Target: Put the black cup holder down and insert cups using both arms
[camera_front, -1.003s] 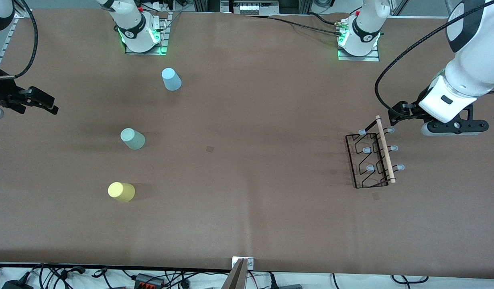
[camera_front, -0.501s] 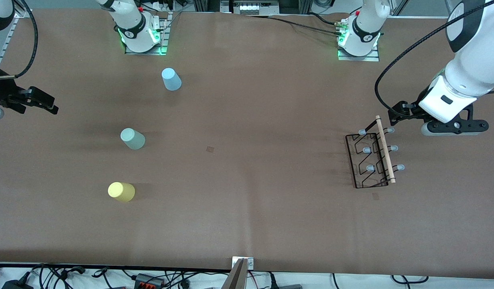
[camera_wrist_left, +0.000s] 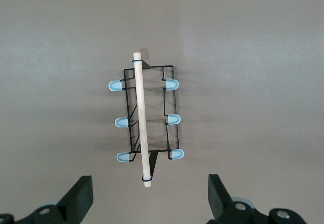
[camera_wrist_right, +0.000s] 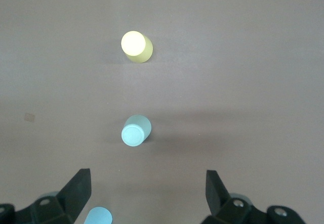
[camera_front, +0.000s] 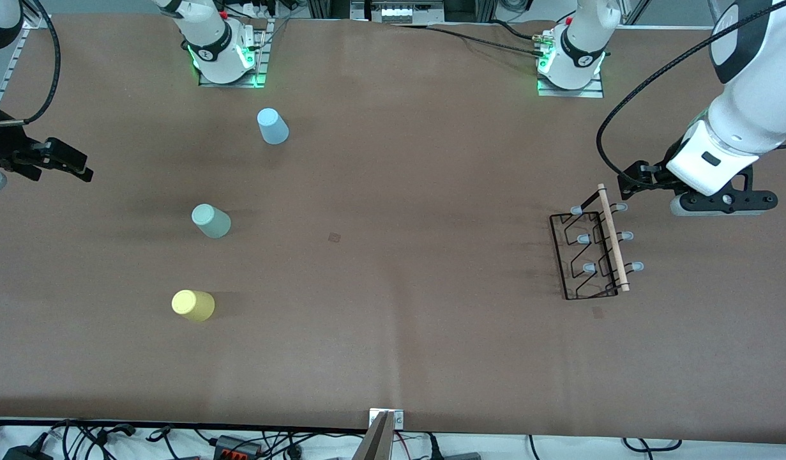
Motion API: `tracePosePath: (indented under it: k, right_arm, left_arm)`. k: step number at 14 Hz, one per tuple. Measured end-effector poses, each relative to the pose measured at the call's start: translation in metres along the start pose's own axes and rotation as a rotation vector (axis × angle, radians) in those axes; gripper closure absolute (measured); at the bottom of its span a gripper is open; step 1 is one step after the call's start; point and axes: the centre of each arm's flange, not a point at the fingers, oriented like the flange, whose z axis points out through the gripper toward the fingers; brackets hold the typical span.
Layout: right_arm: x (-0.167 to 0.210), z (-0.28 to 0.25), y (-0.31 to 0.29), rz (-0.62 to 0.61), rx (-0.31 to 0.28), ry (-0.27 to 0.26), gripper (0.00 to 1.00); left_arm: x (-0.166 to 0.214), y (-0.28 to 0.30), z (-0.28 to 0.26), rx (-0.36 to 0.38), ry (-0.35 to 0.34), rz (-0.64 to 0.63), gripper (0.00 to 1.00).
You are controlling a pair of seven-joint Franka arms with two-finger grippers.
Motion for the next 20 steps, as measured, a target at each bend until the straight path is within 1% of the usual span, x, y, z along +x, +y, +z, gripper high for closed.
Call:
tracePosePath:
  k: [4,10,14,15,16,18,19,20]
  right_arm:
    - [0.000,0.000,0.000,0.000,0.000,-0.001,0.00]
    - [0.000,0.001,0.000,0.000,0.000,-0.003,0.00]
    - [0.001,0.008,0.000,0.001,0.000,-0.016,0.00]
    - [0.002,0.013,0.000,0.001,0.000,-0.024,0.00]
    - [0.004,0.019,0.001,0.001,0.000,-0.036,0.00]
    - [0.010,0.041,0.001,0.002,0.000,-0.073,0.00]
    - [0.013,0.052,0.001,0.002,-0.001,-0.093,0.00]
    - [0.016,0.063,0.001,0.002,-0.001,-0.111,0.00]
  left_arm:
    - [0.011,0.002,0.029,-0.002,-0.016,0.002,0.00]
    - [0.042,-0.020,0.125,-0.016,-0.028,-0.036,0.00]
    - [0.036,-0.014,0.169,-0.024,-0.006,-0.026,0.00]
    - [0.033,-0.013,0.176,-0.026,-0.003,-0.025,0.04]
    - [0.031,-0.013,0.182,-0.026,-0.001,-0.023,0.04]
    - [0.027,-0.012,0.191,-0.026,-0.007,-0.021,0.22]
    - [0.024,-0.012,0.197,-0.026,-0.009,-0.021,0.22]
    - [0.022,-0.012,0.202,-0.026,-0.011,-0.021,0.30]
